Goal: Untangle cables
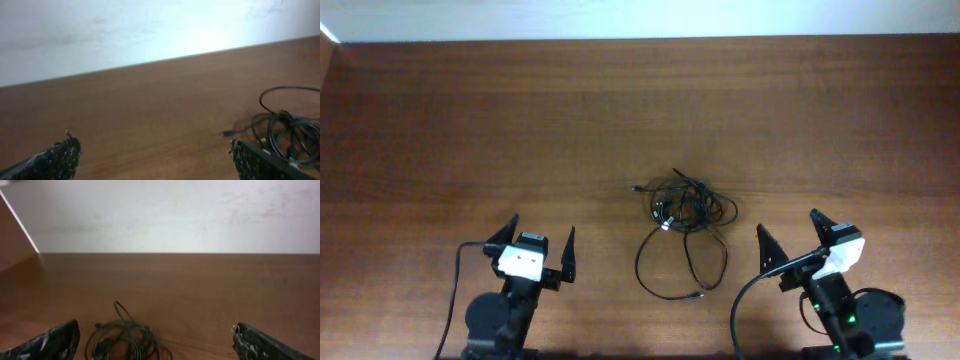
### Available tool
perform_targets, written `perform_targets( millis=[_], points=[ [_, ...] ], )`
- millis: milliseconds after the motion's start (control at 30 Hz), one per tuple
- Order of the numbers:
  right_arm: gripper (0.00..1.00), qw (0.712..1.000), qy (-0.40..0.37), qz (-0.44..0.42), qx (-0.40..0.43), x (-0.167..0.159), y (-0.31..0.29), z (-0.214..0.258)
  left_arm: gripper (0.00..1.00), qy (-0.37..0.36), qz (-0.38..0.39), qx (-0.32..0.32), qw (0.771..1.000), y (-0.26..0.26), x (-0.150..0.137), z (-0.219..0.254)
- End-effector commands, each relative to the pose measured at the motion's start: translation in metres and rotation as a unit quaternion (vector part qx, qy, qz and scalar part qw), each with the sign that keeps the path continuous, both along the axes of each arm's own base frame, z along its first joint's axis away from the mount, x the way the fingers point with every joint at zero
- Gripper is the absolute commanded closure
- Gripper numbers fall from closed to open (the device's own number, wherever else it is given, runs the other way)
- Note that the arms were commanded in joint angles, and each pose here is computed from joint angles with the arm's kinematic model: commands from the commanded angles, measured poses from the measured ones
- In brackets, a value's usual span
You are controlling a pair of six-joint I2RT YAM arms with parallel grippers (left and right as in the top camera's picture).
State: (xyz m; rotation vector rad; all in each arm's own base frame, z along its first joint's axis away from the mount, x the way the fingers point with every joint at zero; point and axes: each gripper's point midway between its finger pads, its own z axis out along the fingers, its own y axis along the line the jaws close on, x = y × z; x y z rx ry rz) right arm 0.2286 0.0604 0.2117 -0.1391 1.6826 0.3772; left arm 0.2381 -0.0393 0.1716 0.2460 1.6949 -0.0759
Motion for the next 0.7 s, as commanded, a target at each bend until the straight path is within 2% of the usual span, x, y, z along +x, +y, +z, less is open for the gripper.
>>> perform_targets(
  millis=[0,133,200,333,467,533,567,667],
  points=[
    [0.01,1.0,0.011,0.01,0.002,0.004,0.004,0.039,0.01,0.0,-0.02,0.002,1.0,-0.007,0.004,0.037],
    [0.01,0.997,0.078,0.011,-0.006,0.018,0.005,0.069,0.01,0.044,-0.022,0.005,0.999,-0.01,0.024,0.072],
    [0.01,0.993,0.117,0.011,-0.009,0.025,0.006,0.082,0.01,0.075,-0.057,0.005,0.996,-0.022,0.035,0.093],
    [0.01,0.983,0.185,0.013,-0.012,0.032,0.007,0.114,0.01,0.183,-0.078,0.001,0.98,-0.033,0.067,0.12],
    [0.01,0.979,0.202,0.03,-0.006,0.032,0.013,0.125,0.01,0.288,-0.092,-0.006,0.953,-0.041,0.088,0.111],
    [0.01,0.978,0.206,0.038,-0.003,0.033,0.016,0.123,0.01,0.308,-0.118,-0.023,0.944,-0.052,0.094,0.102],
    [0.01,0.976,0.211,0.056,0.003,0.031,0.022,0.122,0.01,0.329,-0.149,-0.042,0.932,-0.064,0.091,0.094],
    [0.01,0.973,0.223,0.063,0.005,0.036,0.025,0.117,0.01,0.35,-0.164,-0.054,0.921,-0.071,0.101,0.078]
  ],
)
